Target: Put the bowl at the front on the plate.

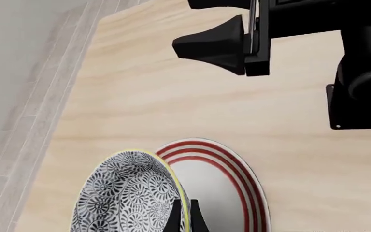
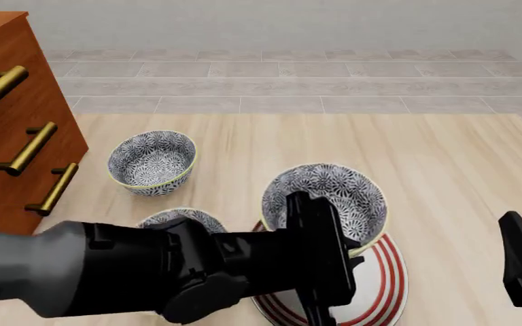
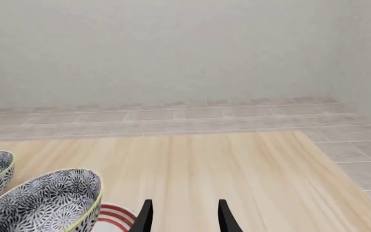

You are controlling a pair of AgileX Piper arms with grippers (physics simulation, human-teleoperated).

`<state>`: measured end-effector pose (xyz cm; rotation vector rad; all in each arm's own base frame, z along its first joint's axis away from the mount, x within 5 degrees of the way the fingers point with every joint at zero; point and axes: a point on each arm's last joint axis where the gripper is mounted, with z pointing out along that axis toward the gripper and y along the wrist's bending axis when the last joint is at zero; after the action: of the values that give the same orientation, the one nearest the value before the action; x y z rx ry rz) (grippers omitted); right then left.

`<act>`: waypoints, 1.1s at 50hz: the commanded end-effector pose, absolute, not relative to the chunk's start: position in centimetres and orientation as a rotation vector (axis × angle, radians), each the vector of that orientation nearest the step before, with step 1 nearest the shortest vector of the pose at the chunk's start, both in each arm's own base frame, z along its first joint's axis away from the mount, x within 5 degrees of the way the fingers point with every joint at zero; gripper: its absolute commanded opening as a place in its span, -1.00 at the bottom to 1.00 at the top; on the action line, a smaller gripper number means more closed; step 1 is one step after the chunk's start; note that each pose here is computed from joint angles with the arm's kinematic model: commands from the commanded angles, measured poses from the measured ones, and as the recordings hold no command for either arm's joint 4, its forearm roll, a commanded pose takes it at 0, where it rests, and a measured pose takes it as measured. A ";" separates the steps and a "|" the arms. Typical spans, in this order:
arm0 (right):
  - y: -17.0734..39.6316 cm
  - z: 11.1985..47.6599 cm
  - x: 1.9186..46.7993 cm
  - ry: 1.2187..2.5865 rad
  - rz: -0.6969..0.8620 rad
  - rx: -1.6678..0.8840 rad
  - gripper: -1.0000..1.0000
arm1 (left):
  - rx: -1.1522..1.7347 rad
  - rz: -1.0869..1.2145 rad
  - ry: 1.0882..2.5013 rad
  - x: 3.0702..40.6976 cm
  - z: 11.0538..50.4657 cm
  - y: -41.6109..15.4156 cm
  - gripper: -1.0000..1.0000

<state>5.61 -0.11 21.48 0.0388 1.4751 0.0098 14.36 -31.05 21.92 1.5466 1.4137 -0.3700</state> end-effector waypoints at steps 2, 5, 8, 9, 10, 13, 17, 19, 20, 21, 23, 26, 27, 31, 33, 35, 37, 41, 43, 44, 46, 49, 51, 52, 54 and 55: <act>-0.1 21.5 5.6 1.474 0.010 0.040 1.00 | 1.601 -0.373 1.383 13.5 21.6 -31.7 -1.00; -0.1 21.5 5.6 1.474 0.010 0.040 1.00 | 1.610 -0.378 1.379 13.2 21.7 -31.8 -1.00; -0.1 21.5 5.6 1.474 0.010 0.039 1.00 | 1.614 -0.381 1.380 13.1 21.7 -31.8 -1.00; -0.1 21.5 5.6 1.475 0.010 0.039 1.00 | 1.615 -0.379 1.381 13.1 21.6 -31.8 -1.00; -0.1 21.5 5.6 1.475 0.011 0.039 1.00 | 1.617 -0.379 1.380 13.1 21.6 -31.8 -1.00; -0.1 21.5 5.6 1.475 0.011 0.039 1.00 | 1.619 -0.378 1.386 13.1 21.5 -31.8 -1.00; -0.1 21.5 5.6 1.475 0.012 0.041 1.00 | 1.626 -0.378 1.395 13.1 21.2 -31.9 -1.00; -0.1 21.5 5.6 1.475 0.012 0.041 1.00 | 1.626 -0.379 1.402 13.1 21.2 -32.0 -1.00; -0.1 21.5 5.6 1.475 0.013 0.041 1.00 | 1.628 -0.376 1.395 13.1 21.2 -31.9 -1.00; -0.1 21.5 5.6 1.475 0.013 0.041 1.00 | 1.628 -0.378 1.399 13.1 21.2 -32.0 -1.00; -0.1 21.5 5.6 1.475 0.014 0.041 1.00 | 1.628 -0.380 1.402 13.1 21.2 -32.0 -1.00; -0.1 21.5 5.6 1.475 0.014 0.043 1.00 | 1.637 -0.382 1.411 13.0 21.0 -32.1 -1.00; -0.1 21.5 5.6 1.475 0.014 0.043 1.00 | 1.641 -0.381 1.410 12.9 20.9 -32.1 -1.00; -0.1 21.5 5.6 1.475 0.014 0.042 1.00 | 1.637 -0.389 1.444 13.0 21.1 -32.3 -1.00; -0.1 21.5 5.6 1.475 0.015 0.042 1.00 | 1.641 -0.386 1.434 13.0 21.2 -32.2 -1.00; -0.1 21.4 5.6 1.476 0.015 0.042 1.00 | 1.643 -0.390 1.437 12.9 21.3 -32.3 -1.00; -0.1 21.5 5.6 1.476 0.015 0.041 1.00 | 1.642 -0.394 1.444 12.8 21.3 -32.3 -1.00; -0.1 21.4 5.6 1.476 0.014 0.040 1.00 | 1.642 -0.395 1.448 12.8 21.3 -32.3 -1.00; -0.1 21.4 5.6 1.476 0.014 0.040 1.00 | 1.642 -0.401 1.456 12.7 21.3 -32.4 -1.00; -0.1 21.4 5.6 1.476 0.014 0.039 1.00 | 1.643 -0.400 1.455 12.7 21.2 -32.4 -1.00; -0.1 21.5 5.6 1.477 0.015 0.038 1.00 | 1.640 -0.410 1.472 12.6 21.2 -32.6 -1.00; -0.1 21.4 5.6 1.477 0.015 0.036 1.00 | 1.637 -0.410 1.480 12.7 21.1 -32.6 -1.00; -0.1 21.4 5.6 1.478 0.015 0.036 1.00 | 1.633 -0.409 1.488 12.9 21.0 -32.6 -1.00; -0.1 21.4 5.6 1.478 0.015 0.036 1.00 | 1.632 -0.412 1.494 12.9 21.0 -32.7 -1.00; -0.1 21.4 5.6 1.478 0.016 0.036 1.00 | 1.633 -0.408 1.490 12.9 20.9 -32.6 -1.00; -0.1 21.5 5.6 1.478 0.016 0.036 1.00 | 1.630 -0.413 1.502 12.9 20.9 -32.7 -1.00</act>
<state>5.63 -0.09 21.45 0.0378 1.4770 0.0148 12.84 -32.41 20.81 1.6185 1.5059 -0.4173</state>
